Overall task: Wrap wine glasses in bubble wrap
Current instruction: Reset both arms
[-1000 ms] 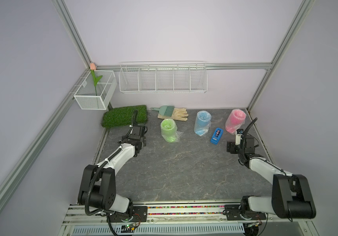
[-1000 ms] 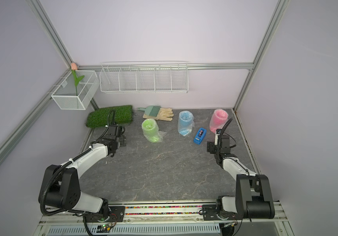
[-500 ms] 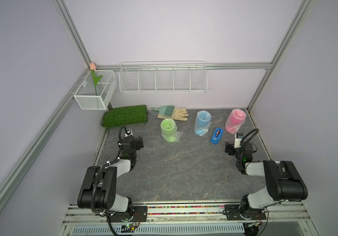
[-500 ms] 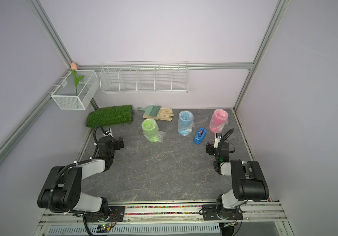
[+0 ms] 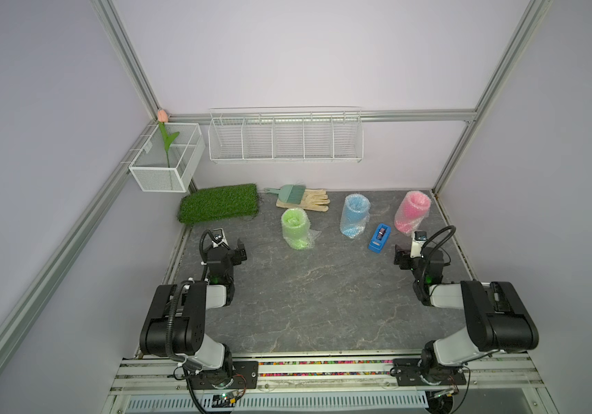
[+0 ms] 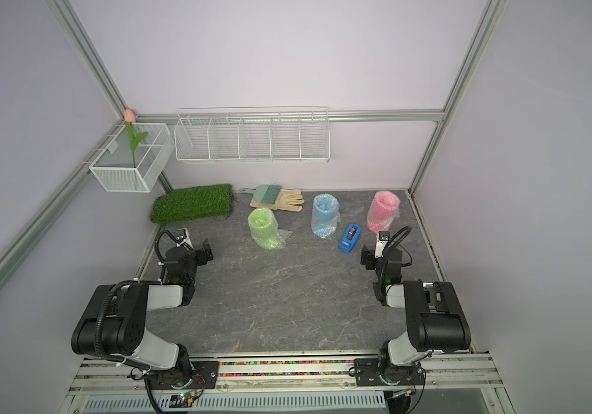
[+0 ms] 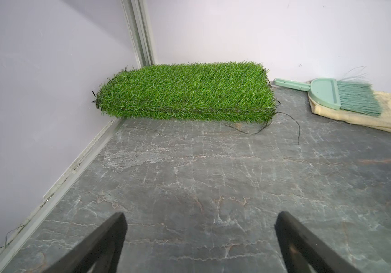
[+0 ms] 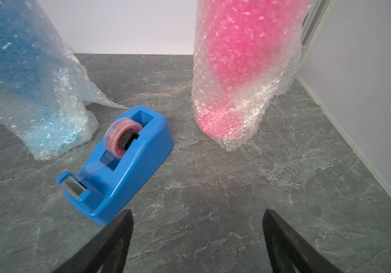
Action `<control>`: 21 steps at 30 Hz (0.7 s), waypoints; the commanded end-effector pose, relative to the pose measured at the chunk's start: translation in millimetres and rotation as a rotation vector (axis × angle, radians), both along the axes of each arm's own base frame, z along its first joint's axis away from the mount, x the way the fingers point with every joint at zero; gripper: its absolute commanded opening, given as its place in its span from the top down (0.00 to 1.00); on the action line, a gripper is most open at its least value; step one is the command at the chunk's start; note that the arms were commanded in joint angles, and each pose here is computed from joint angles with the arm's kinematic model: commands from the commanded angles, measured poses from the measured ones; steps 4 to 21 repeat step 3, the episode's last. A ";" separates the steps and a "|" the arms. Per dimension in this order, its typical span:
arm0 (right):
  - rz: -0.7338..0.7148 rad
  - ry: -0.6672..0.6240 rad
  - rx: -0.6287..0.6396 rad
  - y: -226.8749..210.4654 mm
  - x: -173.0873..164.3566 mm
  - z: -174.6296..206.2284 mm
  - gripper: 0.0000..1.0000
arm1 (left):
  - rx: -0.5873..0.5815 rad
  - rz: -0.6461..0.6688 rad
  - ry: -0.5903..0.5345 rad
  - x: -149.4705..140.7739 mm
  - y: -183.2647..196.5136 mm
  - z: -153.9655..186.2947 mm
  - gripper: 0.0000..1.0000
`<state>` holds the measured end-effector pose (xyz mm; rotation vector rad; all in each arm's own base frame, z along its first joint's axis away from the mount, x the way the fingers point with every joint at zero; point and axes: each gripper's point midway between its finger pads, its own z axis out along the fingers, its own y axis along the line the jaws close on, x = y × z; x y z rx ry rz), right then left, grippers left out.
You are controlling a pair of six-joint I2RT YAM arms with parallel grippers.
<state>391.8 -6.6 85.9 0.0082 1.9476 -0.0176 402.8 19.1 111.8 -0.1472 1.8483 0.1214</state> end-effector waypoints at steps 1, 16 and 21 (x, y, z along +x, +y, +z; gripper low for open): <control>0.009 -0.034 -0.017 1.8 3.1 7.3 0.12 | -0.010 0.018 -0.037 -0.3 2.3 5.0 0.00; -0.013 -0.052 -0.018 -1.5 -0.8 9.8 0.12 | -0.011 0.018 -0.037 -0.1 2.5 5.1 0.00; -0.013 -0.052 -0.018 -1.5 -0.8 9.8 0.12 | -0.011 0.018 -0.037 -0.1 2.5 5.1 0.00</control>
